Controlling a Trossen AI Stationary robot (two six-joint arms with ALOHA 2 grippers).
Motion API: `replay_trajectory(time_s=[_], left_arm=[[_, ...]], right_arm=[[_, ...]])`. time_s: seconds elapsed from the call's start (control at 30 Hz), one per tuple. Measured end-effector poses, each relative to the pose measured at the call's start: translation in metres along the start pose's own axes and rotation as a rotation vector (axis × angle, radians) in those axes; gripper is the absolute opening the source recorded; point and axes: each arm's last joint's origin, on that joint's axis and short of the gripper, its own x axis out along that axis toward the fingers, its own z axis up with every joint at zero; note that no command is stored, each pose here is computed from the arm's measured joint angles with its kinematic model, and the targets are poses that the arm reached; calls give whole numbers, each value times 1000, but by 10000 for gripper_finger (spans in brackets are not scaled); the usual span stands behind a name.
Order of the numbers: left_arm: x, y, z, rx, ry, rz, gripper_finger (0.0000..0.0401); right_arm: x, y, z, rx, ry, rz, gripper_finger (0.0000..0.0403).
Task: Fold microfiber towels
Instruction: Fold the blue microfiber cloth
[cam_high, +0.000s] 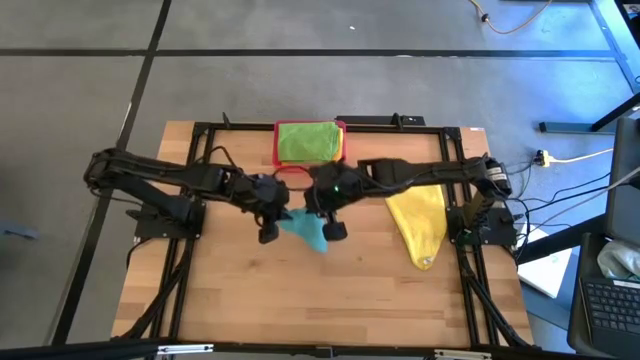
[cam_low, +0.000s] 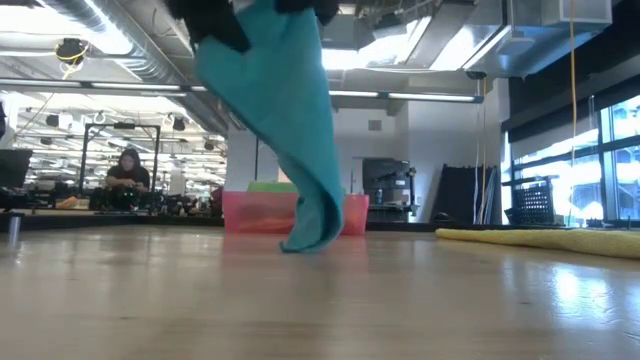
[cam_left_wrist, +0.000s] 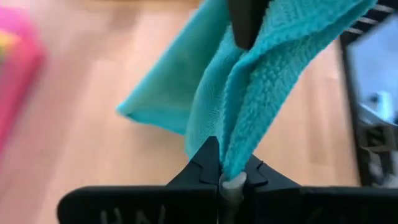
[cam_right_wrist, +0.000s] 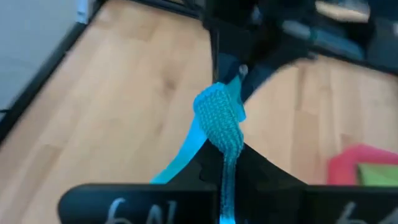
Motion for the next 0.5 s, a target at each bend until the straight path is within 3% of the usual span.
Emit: replay_trajectory(time_s=[0.27, 0.5], left_arm=[[-26, 27, 1, -125, -62, 200, 0], [-37, 35, -2, -227, -76, 235, 0]], right_arm=[[-5, -42, -5, -66, -34, -94, 13], [-7, -57, -11, -25, -19, -109, 13]])
